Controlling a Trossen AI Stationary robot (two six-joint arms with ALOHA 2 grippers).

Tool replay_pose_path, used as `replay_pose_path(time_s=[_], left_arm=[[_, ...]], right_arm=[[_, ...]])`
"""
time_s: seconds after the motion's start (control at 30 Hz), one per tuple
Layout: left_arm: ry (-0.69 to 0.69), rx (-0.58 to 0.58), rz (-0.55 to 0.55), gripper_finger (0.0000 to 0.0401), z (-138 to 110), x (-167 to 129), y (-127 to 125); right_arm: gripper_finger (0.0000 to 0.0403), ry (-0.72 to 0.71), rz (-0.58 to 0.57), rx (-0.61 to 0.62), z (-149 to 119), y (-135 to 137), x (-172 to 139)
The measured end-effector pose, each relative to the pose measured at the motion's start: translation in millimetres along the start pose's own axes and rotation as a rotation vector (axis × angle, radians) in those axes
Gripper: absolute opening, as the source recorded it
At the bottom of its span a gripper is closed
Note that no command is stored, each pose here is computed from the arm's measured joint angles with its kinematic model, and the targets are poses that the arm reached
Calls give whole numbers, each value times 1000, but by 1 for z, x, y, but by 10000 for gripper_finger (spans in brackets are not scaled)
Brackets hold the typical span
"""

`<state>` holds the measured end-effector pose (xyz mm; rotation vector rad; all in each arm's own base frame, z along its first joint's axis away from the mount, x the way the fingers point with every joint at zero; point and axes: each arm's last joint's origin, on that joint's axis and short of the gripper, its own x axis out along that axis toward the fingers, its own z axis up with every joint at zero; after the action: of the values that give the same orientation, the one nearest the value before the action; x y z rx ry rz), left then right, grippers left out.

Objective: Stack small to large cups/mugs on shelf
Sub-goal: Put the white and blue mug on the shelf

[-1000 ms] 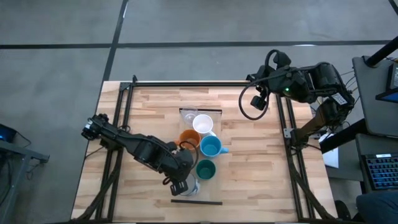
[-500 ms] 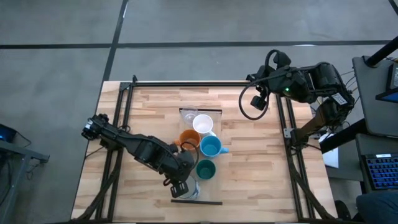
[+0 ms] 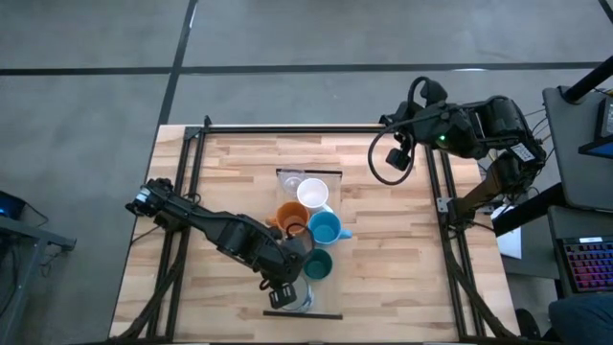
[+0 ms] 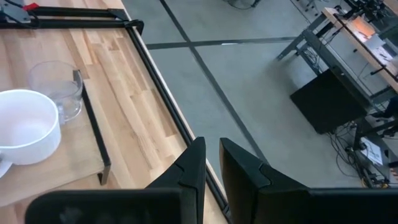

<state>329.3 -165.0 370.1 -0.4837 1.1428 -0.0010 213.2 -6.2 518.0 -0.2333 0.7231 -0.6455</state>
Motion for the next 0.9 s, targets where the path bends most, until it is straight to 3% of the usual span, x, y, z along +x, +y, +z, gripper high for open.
replay_pose_path(time_s=[0.9], left_arm=[[9, 22, -12, 25, 0, -2, 0]], right_arm=[[41, 1, 10, -3, 0, 0, 0]])
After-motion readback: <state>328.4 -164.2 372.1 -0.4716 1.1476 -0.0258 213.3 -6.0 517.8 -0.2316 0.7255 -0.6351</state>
